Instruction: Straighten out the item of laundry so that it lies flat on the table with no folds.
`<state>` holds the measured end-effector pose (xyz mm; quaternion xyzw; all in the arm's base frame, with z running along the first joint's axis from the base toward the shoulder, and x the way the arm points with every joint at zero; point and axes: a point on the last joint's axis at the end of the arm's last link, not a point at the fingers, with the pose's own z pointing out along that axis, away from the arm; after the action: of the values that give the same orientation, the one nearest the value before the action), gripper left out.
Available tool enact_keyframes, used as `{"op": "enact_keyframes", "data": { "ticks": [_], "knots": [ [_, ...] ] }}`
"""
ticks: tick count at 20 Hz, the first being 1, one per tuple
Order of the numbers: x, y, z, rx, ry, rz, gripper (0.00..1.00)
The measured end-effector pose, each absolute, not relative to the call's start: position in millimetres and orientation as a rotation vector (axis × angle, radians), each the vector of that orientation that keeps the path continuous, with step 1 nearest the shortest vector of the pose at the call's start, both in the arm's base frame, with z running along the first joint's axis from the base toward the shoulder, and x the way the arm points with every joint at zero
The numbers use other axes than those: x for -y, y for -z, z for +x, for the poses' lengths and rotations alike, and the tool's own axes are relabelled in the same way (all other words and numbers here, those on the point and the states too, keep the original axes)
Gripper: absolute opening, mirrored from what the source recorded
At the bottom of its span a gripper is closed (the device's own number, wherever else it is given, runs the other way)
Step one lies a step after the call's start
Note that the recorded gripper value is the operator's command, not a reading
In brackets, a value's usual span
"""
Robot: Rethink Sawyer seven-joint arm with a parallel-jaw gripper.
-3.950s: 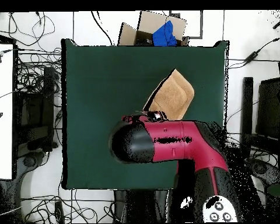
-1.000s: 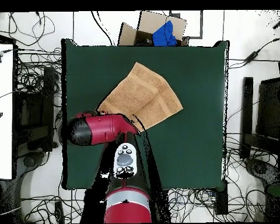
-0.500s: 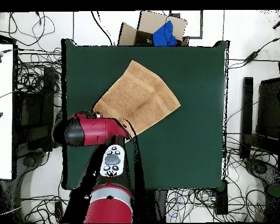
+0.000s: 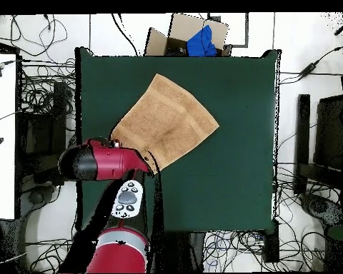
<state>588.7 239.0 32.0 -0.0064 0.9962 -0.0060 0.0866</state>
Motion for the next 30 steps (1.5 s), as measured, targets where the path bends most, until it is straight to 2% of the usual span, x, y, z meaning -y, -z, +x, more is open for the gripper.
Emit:
{"op": "enact_keyframes", "data": {
  "ticks": [16, 30],
  "knots": [
    [-248, -32, 599, -2.934, 0.013, 0.164, 0.0],
    [-282, -16, 619, -2.874, 0.066, 0.263, 0.0]
  ]
}}
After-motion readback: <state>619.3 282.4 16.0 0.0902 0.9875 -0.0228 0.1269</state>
